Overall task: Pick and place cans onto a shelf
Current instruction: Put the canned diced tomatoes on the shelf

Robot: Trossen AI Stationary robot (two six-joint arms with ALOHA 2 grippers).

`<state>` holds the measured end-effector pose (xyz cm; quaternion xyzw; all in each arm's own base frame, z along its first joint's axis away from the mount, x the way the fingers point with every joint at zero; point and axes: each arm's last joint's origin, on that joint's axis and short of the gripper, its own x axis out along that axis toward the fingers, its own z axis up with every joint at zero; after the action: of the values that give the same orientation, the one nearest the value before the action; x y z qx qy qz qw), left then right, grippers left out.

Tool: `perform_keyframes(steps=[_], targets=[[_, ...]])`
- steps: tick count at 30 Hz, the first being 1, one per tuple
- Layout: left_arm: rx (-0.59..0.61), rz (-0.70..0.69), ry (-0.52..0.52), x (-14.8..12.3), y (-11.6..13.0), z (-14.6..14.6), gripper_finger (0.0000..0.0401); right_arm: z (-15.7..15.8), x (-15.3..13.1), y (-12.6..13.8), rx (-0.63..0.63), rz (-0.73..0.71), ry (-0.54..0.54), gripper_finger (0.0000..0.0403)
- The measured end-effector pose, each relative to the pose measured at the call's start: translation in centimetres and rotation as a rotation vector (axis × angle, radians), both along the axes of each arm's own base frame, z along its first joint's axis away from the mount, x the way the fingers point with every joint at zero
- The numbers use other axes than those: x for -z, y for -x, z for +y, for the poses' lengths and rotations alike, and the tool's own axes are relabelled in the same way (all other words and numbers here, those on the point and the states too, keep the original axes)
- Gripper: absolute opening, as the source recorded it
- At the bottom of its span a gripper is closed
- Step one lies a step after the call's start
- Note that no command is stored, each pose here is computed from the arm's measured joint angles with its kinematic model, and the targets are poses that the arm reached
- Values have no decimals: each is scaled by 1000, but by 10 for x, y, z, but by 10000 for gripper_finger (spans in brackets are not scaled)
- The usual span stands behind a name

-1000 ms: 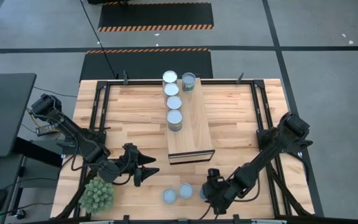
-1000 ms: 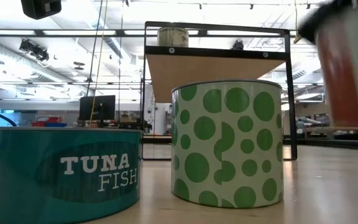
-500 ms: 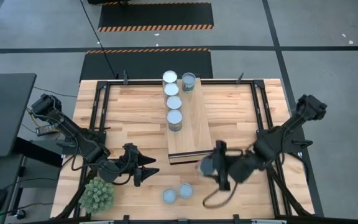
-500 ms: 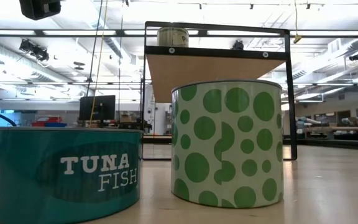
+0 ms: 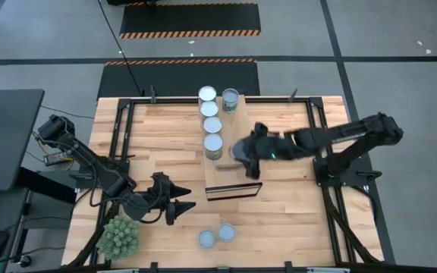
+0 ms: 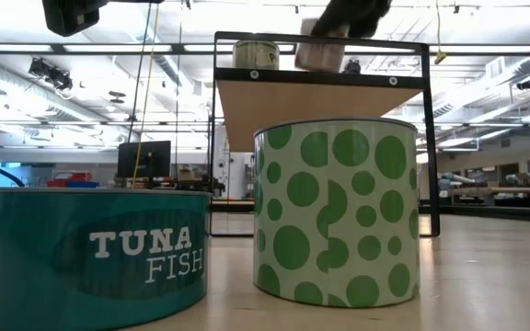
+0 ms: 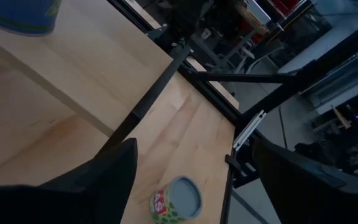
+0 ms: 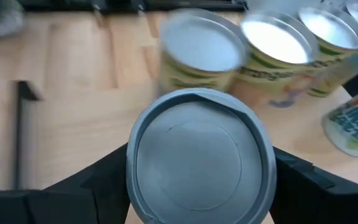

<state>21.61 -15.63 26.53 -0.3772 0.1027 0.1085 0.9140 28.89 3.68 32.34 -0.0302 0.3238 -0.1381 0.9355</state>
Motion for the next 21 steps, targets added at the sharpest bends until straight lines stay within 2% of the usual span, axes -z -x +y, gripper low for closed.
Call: perform_keyframes(steps=[6, 13, 17, 21], targets=[[4, 10, -31, 1, 0, 0, 322, -61, 4, -4, 47, 61, 5, 294], [-40, 5, -53, 1, 1, 2, 322, -124, 12, -1, 94, 73, -48, 294], [-91, -4, -72, 1, 1, 4, 322, -146, 24, -6, 107, 88, -87, 294], [-112, -5, -73, 1, -2, 8, 322, -153, 34, -14, 115, 95, -99, 294]])
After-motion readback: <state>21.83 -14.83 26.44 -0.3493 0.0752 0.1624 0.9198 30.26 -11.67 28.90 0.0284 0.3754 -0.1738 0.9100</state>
